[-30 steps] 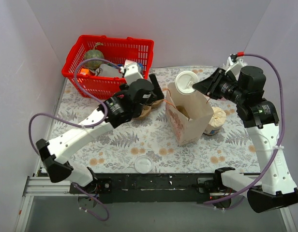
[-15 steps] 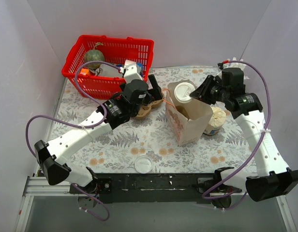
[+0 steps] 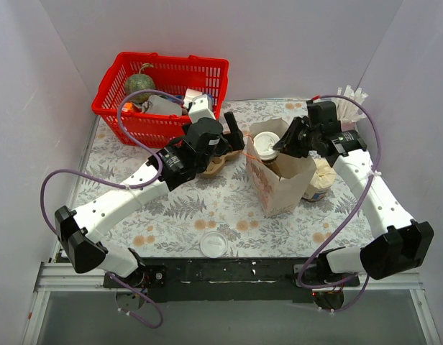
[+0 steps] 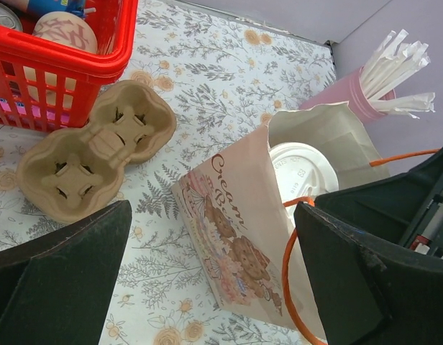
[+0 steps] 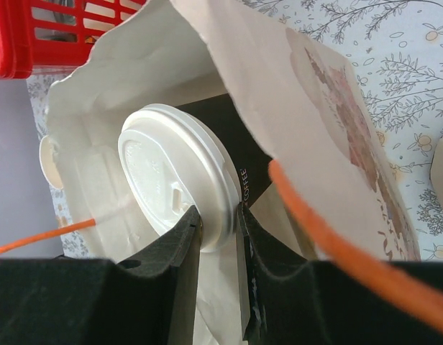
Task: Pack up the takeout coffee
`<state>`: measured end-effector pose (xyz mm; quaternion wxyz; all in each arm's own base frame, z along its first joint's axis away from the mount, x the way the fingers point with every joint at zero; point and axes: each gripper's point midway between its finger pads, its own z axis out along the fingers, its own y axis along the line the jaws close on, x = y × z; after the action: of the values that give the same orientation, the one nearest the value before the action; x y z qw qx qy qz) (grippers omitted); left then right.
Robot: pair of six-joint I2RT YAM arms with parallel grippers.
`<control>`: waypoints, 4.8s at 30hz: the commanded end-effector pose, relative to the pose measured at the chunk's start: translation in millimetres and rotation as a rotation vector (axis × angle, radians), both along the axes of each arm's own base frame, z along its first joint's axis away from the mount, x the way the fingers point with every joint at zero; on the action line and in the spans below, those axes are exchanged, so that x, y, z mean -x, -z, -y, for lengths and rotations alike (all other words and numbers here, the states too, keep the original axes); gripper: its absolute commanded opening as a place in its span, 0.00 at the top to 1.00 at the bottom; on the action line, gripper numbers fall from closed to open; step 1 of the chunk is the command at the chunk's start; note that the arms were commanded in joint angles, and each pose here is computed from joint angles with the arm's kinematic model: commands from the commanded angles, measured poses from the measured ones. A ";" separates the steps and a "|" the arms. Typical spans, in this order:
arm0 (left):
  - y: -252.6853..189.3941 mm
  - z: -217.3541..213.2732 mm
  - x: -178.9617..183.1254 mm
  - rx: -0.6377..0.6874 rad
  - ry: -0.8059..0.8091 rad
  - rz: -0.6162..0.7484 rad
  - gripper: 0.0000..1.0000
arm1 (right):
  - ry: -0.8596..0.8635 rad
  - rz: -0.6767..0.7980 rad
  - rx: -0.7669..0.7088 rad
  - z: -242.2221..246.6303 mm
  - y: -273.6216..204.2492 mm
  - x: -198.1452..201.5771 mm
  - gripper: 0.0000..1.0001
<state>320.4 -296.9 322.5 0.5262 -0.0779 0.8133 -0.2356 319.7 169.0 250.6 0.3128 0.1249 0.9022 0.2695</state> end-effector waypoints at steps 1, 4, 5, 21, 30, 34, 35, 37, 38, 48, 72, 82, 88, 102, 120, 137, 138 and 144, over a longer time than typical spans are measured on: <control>-0.9 -0.1 1.4 0.004 0.017 0.006 0.02 | 0.030 0.012 -0.003 -0.5 3.6 -9.5 0.99; 0.4 3.7 1.8 0.005 0.034 0.002 0.02 | 0.029 -0.028 0.008 0.2 20.6 -5.7 0.99; -1.1 4.7 1.7 0.011 0.037 0.005 0.02 | 0.030 -0.024 0.003 -0.5 22.7 -6.8 0.99; 4.6 41.6 -2.0 0.033 0.159 -0.009 0.02 | 0.037 -0.134 -0.019 2.9 74.0 3.3 0.93; 1.3 52.3 -7.6 0.035 0.181 0.006 0.02 | 0.054 -0.167 -0.126 4.8 79.1 2.0 0.89; -2.3 54.8 -9.7 0.032 0.191 0.027 0.02 | 0.039 -0.184 -0.160 1.5 77.1 4.2 0.88; -3.7 55.1 -10.4 0.031 0.191 0.032 0.02 | 0.038 -0.187 -0.161 1.8 76.6 5.2 0.88; -8.7 57.1 -10.9 0.034 0.201 0.047 0.02 | 0.038 -0.181 -0.151 3.1 73.0 6.2 0.90; -10.9 58.5 -10.9 0.034 0.210 0.054 0.02 | 0.035 -0.164 -0.140 4.5 67.1 4.1 0.90; -29.3 38.9 -3.7 0.054 0.191 0.140 0.02 | 0.067 0.036 -0.091 19.6 -4.4 -0.4 0.95; -110.6 89.1 0.2 0.095 0.699 0.305 0.02 | -0.053 0.353 -0.217 8.7 -138.2 25.5 0.92; -73.5 95.2 7.1 0.074 0.756 0.197 0.26 | -0.085 0.380 -0.247 4.5 -142.0 32.1 0.91; -72.7 104.7 13.6 0.149 0.790 0.150 0.53 | -0.118 0.371 -0.256 0.3 -140.0 35.2 0.91; -67.3 109.9 11.3 0.215 0.758 0.071 1.00 | -0.164 0.381 -0.258 -4.6 -133.1 37.9 0.83; -71.8 85.6 -17.9 0.248 0.538 0.043 1.00 | -0.118 0.580 -0.103 21.4 -145.7 37.9 0.07; -66.8 79.5 -26.4 0.245 0.692 -0.085 1.00 | -1.294 1.700 0.849 -9.3 -162.0 96.5 0.02; -65.3 79.5 -28.5 0.245 0.688 -0.094 1.00 | -1.313 1.683 0.955 -3.1 -159.3 85.7 0.02; -60.9 78.6 -37.9 0.257 0.696 -0.146 1.00 | -1.476 1.562 1.052 5.2 -135.2 64.4 0.05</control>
<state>362.9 -381.4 370.8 0.3583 0.1168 0.7903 -0.4831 255.6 171.1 403.4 0.6148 -0.7001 0.3620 0.0281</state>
